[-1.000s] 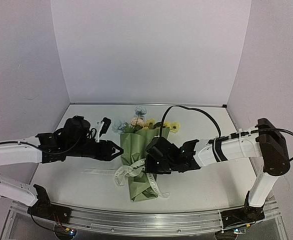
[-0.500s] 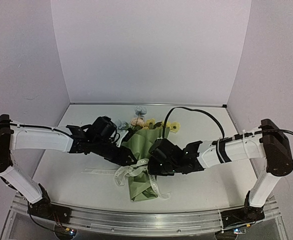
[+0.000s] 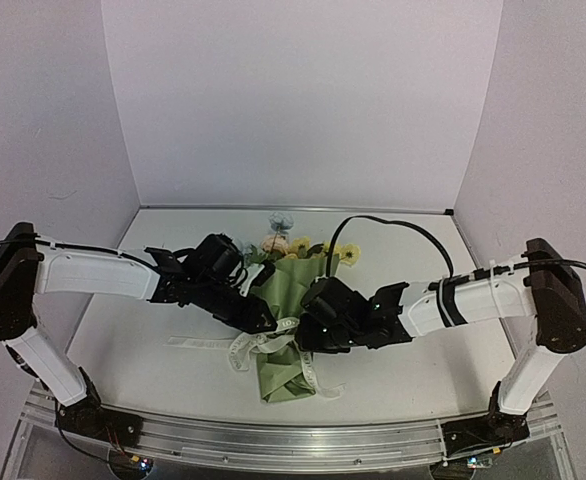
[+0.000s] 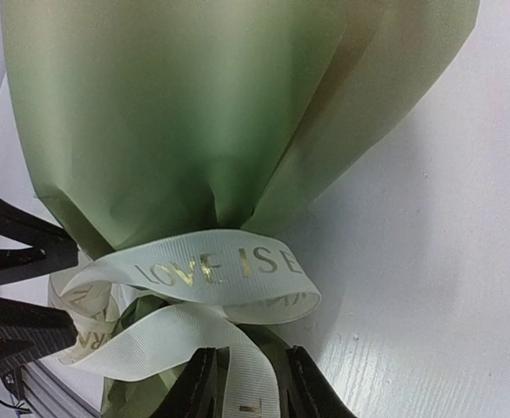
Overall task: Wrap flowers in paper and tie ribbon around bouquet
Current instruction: Cross the half-tied ribbon over the folded bouquet.
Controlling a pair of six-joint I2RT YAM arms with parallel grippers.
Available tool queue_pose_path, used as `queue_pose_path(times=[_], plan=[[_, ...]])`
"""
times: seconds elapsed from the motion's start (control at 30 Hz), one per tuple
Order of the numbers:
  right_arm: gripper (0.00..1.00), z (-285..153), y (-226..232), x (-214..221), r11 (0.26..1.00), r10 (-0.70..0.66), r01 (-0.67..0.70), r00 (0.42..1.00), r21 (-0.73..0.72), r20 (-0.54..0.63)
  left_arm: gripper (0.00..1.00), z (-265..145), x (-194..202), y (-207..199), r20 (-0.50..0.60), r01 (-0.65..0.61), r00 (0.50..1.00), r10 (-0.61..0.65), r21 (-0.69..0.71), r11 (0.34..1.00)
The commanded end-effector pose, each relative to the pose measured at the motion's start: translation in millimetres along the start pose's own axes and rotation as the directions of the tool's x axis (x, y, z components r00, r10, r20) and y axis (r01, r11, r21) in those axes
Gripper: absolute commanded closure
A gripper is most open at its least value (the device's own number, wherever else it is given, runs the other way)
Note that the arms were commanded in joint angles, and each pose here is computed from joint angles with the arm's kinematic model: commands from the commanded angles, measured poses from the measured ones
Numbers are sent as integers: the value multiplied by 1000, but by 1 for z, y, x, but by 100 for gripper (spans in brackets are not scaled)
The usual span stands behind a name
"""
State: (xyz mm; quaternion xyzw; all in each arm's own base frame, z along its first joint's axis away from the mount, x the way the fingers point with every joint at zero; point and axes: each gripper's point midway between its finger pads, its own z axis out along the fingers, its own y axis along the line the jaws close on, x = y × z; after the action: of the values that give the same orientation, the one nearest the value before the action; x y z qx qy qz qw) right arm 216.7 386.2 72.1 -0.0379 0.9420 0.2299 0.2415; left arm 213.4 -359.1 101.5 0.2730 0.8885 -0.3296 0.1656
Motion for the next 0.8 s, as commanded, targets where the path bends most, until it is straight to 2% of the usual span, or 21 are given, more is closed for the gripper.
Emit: queue_pose_path(times=[0.0, 0.47, 0.77], plan=[[75, -6, 8, 1, 999, -3, 3, 1000, -33, 2, 64, -1, -13, -9, 14, -33, 999, 33, 22, 999], [99, 0, 9, 3, 1000, 11, -11, 1000, -26, 0, 76, 7, -8, -9, -16, -21, 1000, 22, 39, 999], [100, 2, 23, -5, 998, 32, -31, 999, -62, 18, 97, 3, -10, -17, -3, -35, 999, 36, 59, 998]])
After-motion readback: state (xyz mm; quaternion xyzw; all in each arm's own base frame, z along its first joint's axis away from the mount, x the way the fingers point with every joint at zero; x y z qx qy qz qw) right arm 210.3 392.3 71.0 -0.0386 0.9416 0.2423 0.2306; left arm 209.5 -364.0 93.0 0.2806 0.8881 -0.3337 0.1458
